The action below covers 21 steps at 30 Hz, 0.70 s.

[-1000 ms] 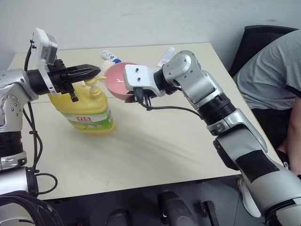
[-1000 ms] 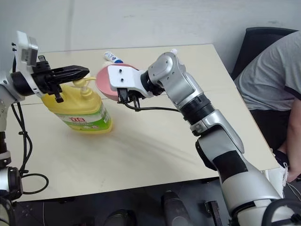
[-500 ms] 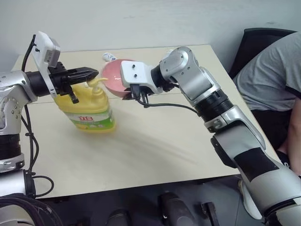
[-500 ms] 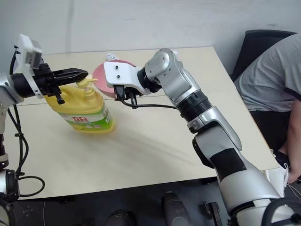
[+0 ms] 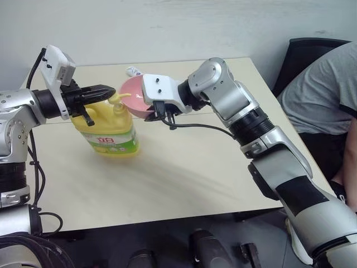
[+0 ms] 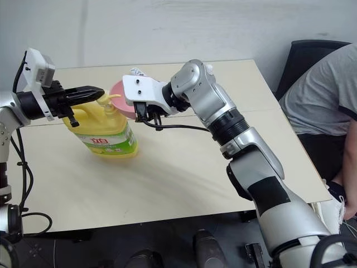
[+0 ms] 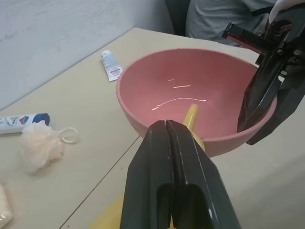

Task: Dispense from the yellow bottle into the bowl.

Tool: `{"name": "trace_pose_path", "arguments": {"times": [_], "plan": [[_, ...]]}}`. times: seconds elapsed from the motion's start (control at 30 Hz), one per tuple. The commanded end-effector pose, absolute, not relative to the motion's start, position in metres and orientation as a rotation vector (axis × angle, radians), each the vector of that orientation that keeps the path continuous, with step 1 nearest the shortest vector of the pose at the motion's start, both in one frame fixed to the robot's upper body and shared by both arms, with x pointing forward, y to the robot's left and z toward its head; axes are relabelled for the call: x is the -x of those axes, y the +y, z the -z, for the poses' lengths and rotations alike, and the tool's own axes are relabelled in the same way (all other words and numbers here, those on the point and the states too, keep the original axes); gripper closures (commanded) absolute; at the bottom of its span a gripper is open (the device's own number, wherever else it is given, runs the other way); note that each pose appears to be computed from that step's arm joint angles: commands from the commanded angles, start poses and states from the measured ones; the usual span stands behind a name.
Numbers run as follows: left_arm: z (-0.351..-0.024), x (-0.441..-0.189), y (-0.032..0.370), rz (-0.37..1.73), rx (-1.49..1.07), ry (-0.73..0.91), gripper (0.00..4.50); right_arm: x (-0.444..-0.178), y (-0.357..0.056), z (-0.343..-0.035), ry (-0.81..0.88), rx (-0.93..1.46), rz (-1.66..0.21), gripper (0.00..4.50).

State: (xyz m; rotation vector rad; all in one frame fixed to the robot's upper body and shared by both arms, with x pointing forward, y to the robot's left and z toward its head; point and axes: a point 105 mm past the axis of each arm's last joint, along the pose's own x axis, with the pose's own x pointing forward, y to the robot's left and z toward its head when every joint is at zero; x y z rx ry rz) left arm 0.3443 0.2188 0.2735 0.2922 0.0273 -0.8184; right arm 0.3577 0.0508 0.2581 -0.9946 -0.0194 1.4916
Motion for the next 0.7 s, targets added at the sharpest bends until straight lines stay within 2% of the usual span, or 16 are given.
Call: {"name": "trace_pose_path", "arguments": {"times": [0.03,0.7], "plan": [[-0.203,-0.351,0.216,0.829,-0.245,0.288,4.47,-0.350,0.060,-0.274,-0.098,0.981,-1.514,4.50],[-0.177,-0.357,0.212,0.844,-0.219,0.392,4.47,-0.362,0.054,-0.258,-0.030,0.952,-1.486,4.50]]}}
